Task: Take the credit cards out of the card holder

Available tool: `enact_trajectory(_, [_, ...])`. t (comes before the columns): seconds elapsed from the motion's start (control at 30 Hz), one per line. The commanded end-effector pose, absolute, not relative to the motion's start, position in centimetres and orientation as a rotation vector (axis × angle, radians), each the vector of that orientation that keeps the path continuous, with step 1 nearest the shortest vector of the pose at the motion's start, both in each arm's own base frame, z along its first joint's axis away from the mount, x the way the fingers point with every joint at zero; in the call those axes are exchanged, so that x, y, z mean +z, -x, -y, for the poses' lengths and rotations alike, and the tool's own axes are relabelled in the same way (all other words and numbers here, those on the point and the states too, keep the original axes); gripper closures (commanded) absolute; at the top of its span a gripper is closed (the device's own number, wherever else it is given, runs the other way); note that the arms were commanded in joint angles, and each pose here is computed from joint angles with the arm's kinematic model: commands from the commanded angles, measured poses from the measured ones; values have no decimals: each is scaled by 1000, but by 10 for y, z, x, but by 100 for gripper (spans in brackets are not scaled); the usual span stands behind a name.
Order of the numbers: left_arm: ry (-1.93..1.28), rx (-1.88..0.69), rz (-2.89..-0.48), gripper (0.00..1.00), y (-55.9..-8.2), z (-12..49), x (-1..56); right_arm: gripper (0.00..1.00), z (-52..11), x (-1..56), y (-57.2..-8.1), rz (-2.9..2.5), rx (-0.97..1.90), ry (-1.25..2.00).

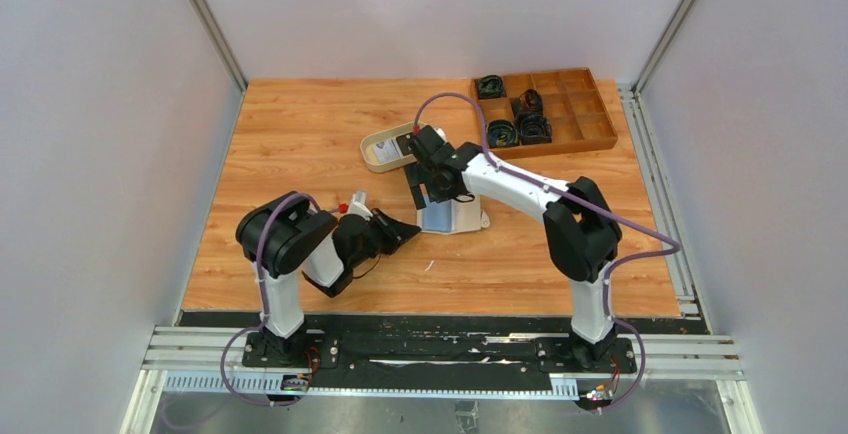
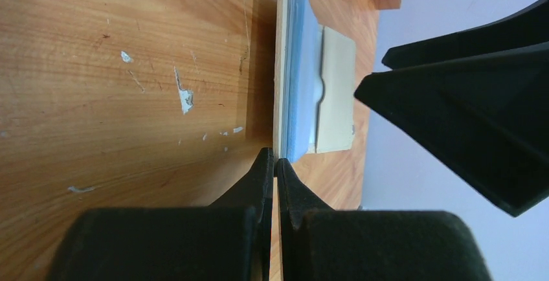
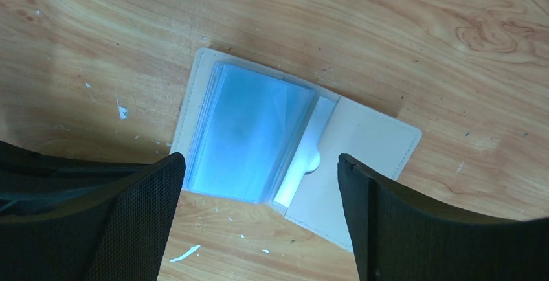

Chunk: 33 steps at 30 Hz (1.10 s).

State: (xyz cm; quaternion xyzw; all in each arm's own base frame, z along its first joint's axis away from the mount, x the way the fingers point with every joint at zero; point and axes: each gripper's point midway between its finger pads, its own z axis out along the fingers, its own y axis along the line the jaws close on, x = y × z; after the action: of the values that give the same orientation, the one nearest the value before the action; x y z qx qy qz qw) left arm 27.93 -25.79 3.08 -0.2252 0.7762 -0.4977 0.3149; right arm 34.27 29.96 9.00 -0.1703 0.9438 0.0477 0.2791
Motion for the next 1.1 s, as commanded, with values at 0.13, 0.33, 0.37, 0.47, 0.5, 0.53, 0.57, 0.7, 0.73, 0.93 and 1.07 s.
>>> enact_trajectory(0.13, [700,-1351,-1936,100,-282,255,31,9,-299,91,-343,-2552,-75,481])
enact_trajectory(0.33, [681,-1334,-1897,100,-286,253,41,8,-308,77,-340,-2569,-128,488])
enact_trajectory(0.37, [683,-1336,-1895,100,-286,253,41,8,-309,75,-340,-2571,-132,489])
enact_trajectory(0.47, [686,-1339,-1898,100,-285,253,40,8,-312,69,-340,-2578,-146,494])
enact_trajectory(0.5, [687,-1336,-1899,100,-285,253,40,8,-313,68,-340,-2580,-147,493])
enact_trajectory(0.53, [686,-1338,-1900,100,-285,254,40,8,-314,66,-340,-2585,-143,491])
enact_trajectory(0.57, [684,-1340,-1902,100,-285,255,39,8,-316,64,-339,-2588,-138,492])
enact_trajectory(0.7, [690,-1332,-1906,100,-285,253,37,8,-319,58,-341,-2592,-143,495])
enact_trajectory(0.73, [695,-1327,-1906,100,-284,252,36,8,-317,57,-342,-2588,-157,499])
enact_trajectory(0.93, [704,-1308,-1908,100,-283,248,34,8,-300,50,-344,-2567,-272,516])
enact_trajectory(1.07, [720,-1277,-1894,100,-285,242,33,8,-288,49,-344,-2551,-337,528])
